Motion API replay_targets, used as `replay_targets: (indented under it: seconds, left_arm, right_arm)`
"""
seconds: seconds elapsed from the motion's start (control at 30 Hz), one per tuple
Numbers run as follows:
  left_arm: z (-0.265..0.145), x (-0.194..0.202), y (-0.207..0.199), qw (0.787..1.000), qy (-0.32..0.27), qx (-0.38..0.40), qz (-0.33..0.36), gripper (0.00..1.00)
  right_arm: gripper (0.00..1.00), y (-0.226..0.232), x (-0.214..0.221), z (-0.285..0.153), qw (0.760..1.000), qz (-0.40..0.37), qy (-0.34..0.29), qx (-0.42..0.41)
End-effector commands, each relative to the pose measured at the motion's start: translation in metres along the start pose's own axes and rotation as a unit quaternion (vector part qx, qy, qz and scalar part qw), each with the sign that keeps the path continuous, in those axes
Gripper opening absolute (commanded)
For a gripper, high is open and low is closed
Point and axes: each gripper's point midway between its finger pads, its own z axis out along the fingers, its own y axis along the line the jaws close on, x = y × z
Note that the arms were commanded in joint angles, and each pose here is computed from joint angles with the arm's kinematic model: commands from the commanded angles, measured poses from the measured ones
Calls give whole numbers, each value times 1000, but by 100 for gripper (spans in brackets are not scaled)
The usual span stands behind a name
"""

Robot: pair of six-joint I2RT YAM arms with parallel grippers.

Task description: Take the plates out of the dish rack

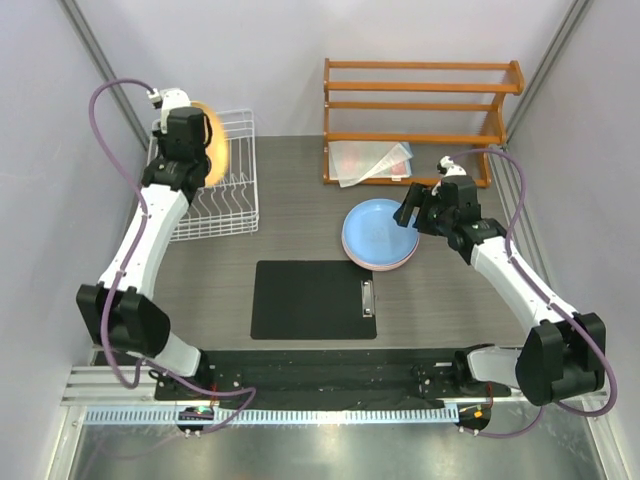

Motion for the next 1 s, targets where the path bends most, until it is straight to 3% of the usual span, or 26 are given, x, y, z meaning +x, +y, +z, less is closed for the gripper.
replay_targets:
  seconds: [0.0,0.03,0.13,0.4,0.73,0.97]
  left_arm:
    - [-73,32,-98,944,88,295,-117,0]
    - [-92,41,-124,915,112,361,-143,0]
    - [-128,47,-151,873,140,434,-173,0]
    - [-182,74,-172,832,170,502,-165,0]
    - [-201,90,-167,820,176,518,-170,0]
    - [-199,101,-170,828,179,506,-161,0]
  right_arm:
    - [80,51,-23,-24,995,1,-30,-97]
    - [81,58,-24,-25,993,8,-36,-112]
    - [81,84,-25,-33,985,19,-47,-162]
    - [81,112,-21,-34,977,14,-38,-207]
    - [80,125,-10,-22,977,13,-20,-211]
    - [79,130,-5,-19,978,8,-18,-206]
